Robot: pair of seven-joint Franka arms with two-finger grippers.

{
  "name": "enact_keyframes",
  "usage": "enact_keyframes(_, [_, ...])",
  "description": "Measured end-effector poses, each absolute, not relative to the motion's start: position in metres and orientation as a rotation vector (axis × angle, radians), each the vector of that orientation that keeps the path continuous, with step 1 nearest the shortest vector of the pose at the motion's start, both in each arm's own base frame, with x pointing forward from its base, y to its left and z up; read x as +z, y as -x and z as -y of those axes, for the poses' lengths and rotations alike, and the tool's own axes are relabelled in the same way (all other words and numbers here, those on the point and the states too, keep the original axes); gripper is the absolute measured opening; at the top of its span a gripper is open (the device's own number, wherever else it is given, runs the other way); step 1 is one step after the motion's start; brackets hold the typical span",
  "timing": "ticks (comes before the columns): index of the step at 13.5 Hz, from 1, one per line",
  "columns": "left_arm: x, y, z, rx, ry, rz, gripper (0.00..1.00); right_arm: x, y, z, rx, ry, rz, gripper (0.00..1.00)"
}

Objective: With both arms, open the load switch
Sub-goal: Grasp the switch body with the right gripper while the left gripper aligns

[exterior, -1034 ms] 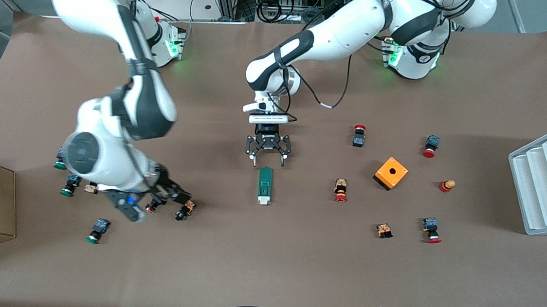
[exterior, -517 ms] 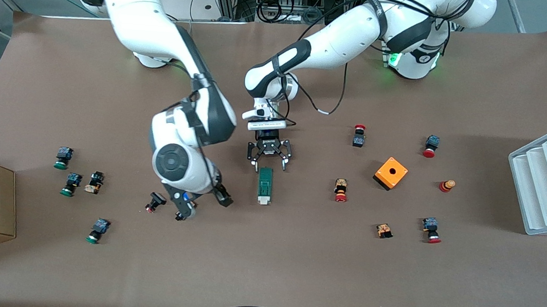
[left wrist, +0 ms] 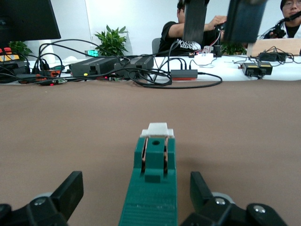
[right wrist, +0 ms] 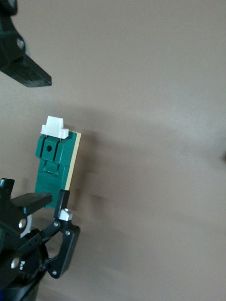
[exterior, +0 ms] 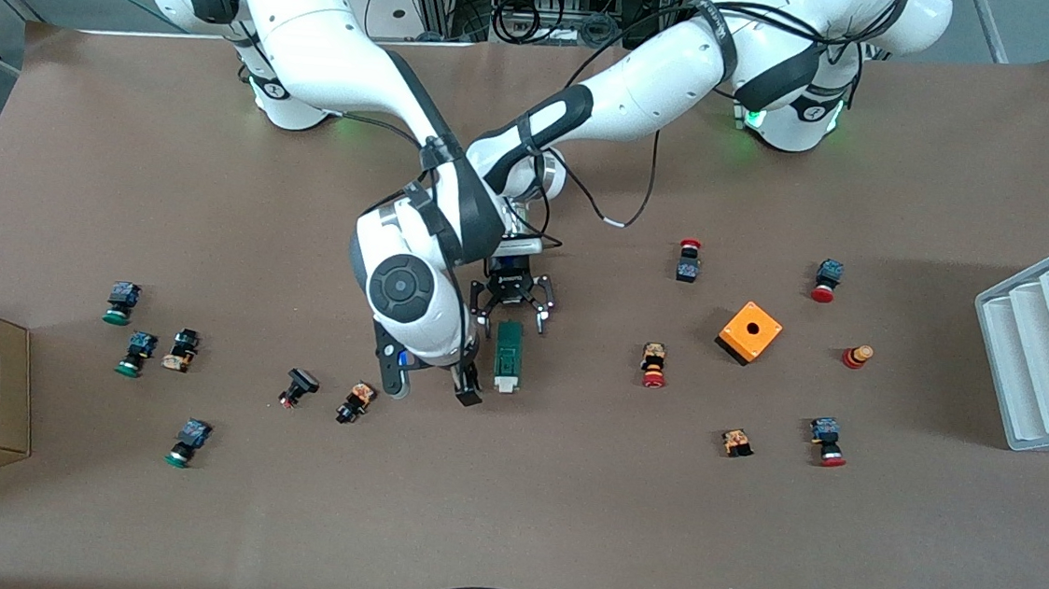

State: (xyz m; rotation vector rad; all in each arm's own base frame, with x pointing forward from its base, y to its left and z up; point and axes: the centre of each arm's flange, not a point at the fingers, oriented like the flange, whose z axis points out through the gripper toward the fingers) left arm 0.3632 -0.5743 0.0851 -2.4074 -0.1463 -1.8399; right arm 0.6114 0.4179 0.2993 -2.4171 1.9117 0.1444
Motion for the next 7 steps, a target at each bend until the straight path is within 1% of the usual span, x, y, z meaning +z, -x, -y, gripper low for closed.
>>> enact_keyframes(3, [0.088, -0.365, 0.577, -1.903, 2.37, 0.136, 1.0, 0.279, -0.613, -0.418, 0.137, 2.409, -1.939, 1.0])
enact_keyframes(7, [0.074, -0.364, 0.576, -1.953, 2.339, 0.139, 1.0, 0.275, -0.622, -0.409, 0.144, 2.38, -1.957, 1.0])
